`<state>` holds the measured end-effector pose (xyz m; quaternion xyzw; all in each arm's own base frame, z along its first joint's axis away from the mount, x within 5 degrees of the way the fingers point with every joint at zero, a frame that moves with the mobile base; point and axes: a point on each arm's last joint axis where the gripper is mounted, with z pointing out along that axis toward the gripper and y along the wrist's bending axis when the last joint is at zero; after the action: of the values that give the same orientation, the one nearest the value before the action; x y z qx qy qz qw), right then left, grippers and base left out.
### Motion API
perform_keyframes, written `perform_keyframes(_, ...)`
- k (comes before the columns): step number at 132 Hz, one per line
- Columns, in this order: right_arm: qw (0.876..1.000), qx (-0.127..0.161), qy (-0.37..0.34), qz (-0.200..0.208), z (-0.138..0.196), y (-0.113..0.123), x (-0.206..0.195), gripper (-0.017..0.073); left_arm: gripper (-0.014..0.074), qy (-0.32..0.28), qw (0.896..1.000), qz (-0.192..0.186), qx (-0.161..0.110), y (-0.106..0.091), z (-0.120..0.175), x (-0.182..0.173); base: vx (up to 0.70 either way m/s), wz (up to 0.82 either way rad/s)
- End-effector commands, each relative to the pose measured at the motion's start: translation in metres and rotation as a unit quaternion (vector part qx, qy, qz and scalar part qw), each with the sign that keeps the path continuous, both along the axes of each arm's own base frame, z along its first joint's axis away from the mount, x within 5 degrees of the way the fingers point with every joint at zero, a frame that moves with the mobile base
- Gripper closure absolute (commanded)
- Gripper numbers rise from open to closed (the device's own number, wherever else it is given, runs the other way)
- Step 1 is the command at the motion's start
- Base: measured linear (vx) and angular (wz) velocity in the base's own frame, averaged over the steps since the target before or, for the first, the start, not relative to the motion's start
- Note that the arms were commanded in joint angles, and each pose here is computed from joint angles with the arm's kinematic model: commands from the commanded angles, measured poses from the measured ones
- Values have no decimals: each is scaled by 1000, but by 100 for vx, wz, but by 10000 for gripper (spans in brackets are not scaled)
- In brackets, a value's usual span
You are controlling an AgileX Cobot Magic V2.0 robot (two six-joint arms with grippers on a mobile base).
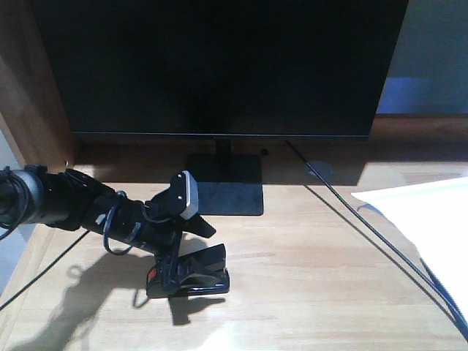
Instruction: Grab stapler and paper to desk for stapling
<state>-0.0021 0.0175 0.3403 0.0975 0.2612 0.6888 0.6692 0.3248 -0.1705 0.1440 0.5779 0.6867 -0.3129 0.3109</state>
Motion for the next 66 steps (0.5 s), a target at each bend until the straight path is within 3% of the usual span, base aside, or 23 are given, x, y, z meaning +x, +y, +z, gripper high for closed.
perform_keyframes(1, 1000, 0, -25, -1, 8, 0, -4, 565, 48, -35, 999, 8, -41, -1, 39, 2, 0, 0)
perform_keyframes(66, 1000, 0, -25, -1, 8, 0, -4, 565, 452, -72, 996, 1, -58, 0, 70, -6, 0, 0)
